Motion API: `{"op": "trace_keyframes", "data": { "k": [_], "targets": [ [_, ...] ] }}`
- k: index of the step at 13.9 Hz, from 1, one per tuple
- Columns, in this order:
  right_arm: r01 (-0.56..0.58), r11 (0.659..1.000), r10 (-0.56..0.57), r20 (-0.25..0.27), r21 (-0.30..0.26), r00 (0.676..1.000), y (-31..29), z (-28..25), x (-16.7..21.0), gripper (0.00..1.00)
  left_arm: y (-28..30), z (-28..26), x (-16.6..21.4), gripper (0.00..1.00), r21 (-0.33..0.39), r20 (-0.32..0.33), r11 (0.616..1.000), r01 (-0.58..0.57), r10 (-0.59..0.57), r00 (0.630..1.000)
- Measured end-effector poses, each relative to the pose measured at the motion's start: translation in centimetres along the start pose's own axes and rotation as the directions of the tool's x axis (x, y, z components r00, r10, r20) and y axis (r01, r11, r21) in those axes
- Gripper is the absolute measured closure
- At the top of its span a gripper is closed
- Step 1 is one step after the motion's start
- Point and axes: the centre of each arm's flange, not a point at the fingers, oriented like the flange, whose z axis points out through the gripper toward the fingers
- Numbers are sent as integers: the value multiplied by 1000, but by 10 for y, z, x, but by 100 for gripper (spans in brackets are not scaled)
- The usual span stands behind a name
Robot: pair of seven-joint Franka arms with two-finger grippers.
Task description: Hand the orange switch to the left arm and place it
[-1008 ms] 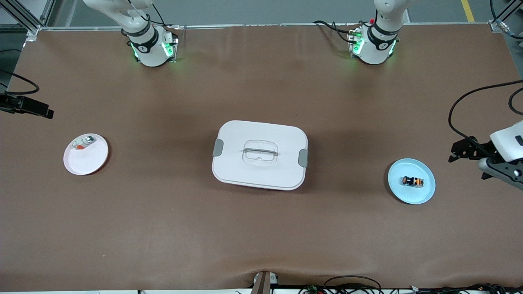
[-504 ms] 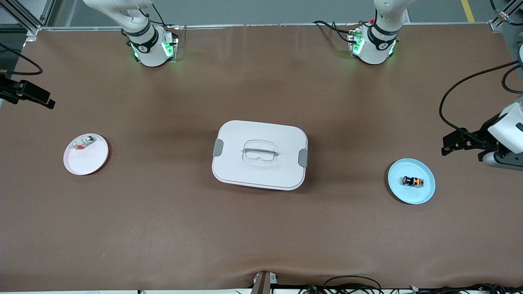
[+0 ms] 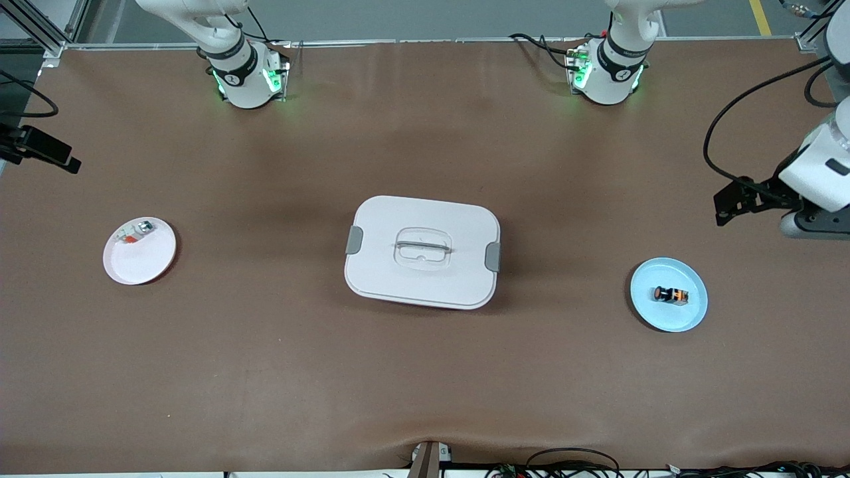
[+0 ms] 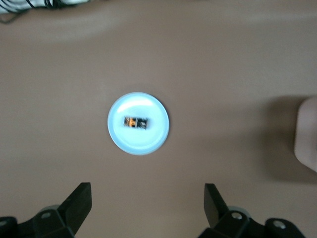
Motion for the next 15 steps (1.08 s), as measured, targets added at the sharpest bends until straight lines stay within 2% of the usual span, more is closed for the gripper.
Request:
{"op": "trace_keyframes", "data": {
  "k": [7, 15],
  "targets": [
    [4, 1000, -4, -1, 3, 1000, 0, -1, -7, 0, -12, -39, -41, 0, -21, 61, 999, 35, -33, 998],
    [31, 1000, -31, -29, 6, 999, -3, -6, -7, 0, -9, -40, -51, 0, -22, 70, 999, 28, -27, 997]
  ]
}}
